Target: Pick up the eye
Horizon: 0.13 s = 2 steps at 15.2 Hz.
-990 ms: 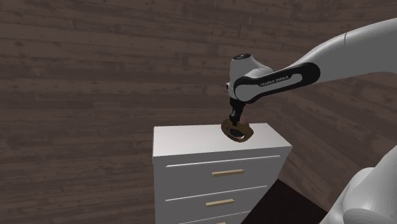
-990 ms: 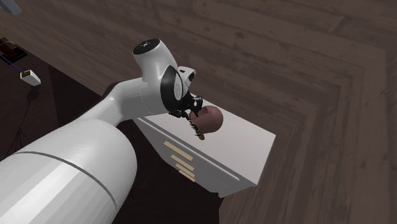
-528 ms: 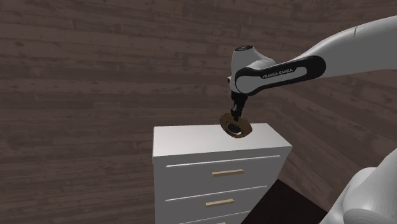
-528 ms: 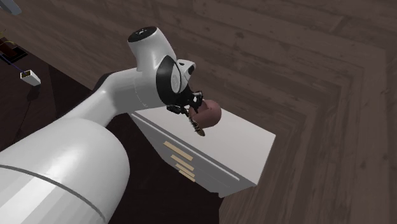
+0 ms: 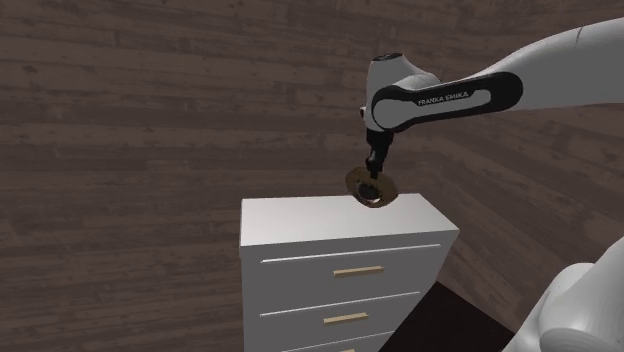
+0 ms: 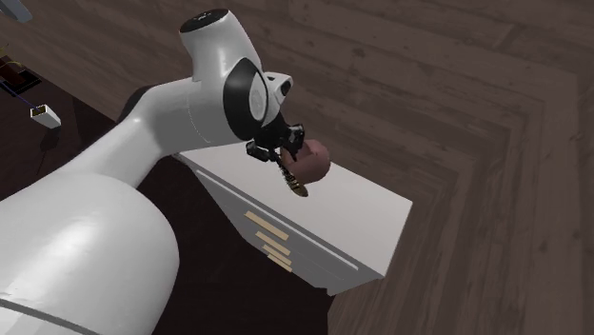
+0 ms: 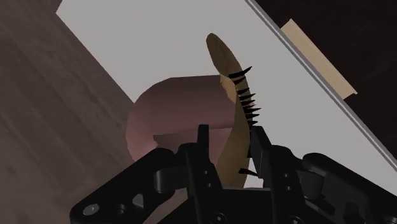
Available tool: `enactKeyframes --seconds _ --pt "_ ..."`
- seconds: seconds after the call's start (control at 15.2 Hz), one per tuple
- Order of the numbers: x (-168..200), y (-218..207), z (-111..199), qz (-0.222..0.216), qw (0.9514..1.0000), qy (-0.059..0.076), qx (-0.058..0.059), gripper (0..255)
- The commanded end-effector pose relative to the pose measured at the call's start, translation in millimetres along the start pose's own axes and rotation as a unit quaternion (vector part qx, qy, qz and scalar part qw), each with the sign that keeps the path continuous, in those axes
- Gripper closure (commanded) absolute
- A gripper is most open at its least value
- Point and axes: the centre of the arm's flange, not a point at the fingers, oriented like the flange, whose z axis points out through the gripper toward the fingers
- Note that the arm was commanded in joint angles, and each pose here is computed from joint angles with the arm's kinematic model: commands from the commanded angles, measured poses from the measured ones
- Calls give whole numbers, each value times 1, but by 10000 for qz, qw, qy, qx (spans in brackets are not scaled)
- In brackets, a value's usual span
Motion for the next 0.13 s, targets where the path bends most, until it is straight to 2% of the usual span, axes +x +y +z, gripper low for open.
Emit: enactKeyframes --seconds 0.0,0.07 --pt "0 2 -8 2 10000 9 -4 255" --pt "0 2 -8 2 10000 9 -4 255"
